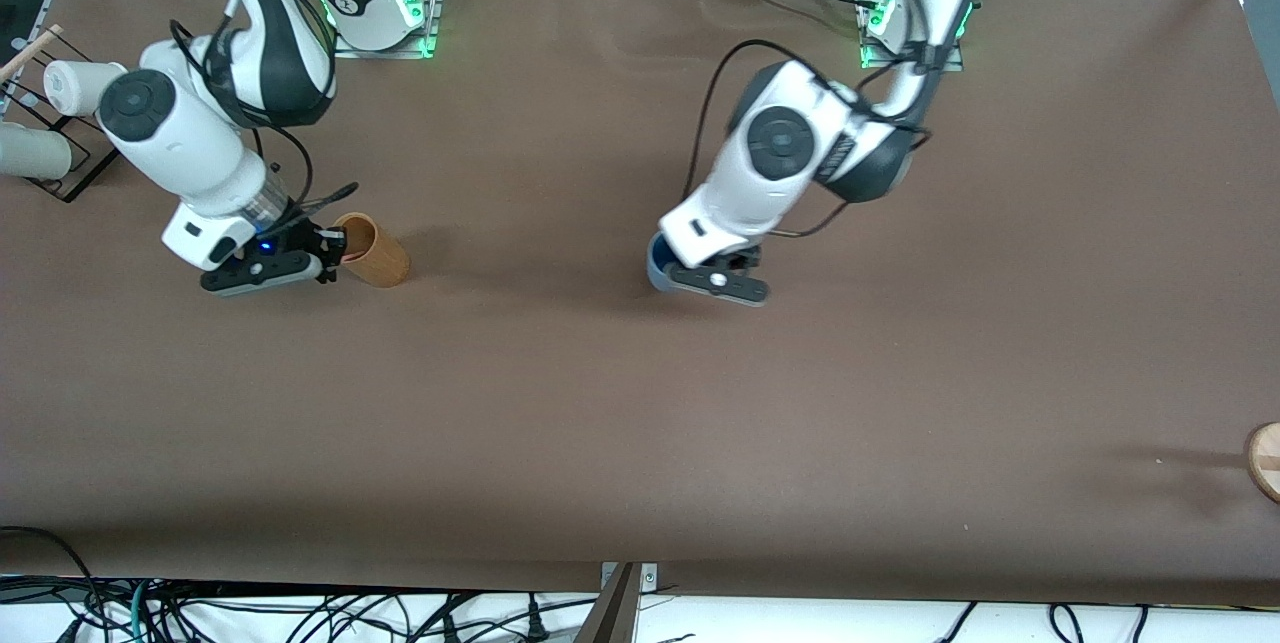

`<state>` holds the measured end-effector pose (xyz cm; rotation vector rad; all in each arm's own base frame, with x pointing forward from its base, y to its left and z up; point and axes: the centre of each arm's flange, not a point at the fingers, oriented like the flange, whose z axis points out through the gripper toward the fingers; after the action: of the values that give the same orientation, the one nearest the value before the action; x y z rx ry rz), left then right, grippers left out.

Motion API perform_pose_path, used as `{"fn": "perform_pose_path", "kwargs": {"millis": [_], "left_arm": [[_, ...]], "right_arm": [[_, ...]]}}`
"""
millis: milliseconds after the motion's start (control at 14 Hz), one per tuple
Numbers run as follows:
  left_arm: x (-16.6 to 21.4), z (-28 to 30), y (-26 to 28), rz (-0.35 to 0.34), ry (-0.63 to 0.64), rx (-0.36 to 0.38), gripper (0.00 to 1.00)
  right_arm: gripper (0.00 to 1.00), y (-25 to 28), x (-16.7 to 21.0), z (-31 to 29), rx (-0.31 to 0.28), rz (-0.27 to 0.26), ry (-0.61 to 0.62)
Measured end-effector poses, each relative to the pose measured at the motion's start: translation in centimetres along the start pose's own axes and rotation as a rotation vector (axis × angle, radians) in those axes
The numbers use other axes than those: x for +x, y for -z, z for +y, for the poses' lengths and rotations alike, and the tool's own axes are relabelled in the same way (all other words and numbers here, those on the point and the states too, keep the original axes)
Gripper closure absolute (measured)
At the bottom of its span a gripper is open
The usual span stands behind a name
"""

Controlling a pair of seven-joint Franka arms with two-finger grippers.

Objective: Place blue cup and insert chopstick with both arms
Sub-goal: 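Carry the blue cup with the left gripper toward the tan cup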

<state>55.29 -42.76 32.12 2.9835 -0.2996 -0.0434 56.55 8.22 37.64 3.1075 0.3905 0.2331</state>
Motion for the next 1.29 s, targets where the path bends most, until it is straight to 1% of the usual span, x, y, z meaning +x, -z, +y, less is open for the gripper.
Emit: {"fn": "perform_pose_path", "kwargs": {"millis": [214,357,500,714,857,1000,1071,1143,1214,1286], "left_arm": [[-0.6,2.2,-4.0,-0.031,-0.024,0.035,0.95],[-0.7,2.3,-5.5,-0.042,-0.028,0.053,0.95],[-0.7,2.2,-6.4,-0.051,-0.027,0.062,0.95],[-0.7,2.0,-7.3,-0.050,-0.026,0.071,0.95],[-0.6,2.3,-7.9,-0.031,-0.029,0.072,0.95],[-0.6,2.6,-7.9,-0.021,-0.023,0.071,0.81],[-0.6,2.8,-7.9,-0.016,-0.021,0.069,0.70],[-0.6,2.9,-7.8,-0.011,-0.020,0.067,0.61],[-0.5,3.1,-7.5,-0.005,-0.021,0.063,0.50],[-0.2,3.3,-6.9,0.005,-0.020,0.058,0.41]], "right_arm": [[0.91,5.0,0.7,0.2,-0.003,-0.018,-0.002],[0.91,8.9,1.1,0.0,-0.002,-0.024,-0.001],[0.91,11.9,1.6,-1.1,0.011,-0.018,0.009],[0.91,13.8,2.4,-3.2,0.028,0.002,0.014],[0.91,13.2,2.6,-4.7,0.035,-0.006,-0.010],[0.91,12.4,3.1,-6.1,0.042,-0.004,-0.034],[0.91,12.0,3.3,-6.7,0.046,0.000,-0.044],[0.91,11.6,3.6,-7.1,0.049,0.003,-0.054],[0.91,11.3,3.8,-7.4,0.052,0.008,-0.065],[0.91,11.0,3.9,-7.8,0.056,0.011,-0.076]]}}
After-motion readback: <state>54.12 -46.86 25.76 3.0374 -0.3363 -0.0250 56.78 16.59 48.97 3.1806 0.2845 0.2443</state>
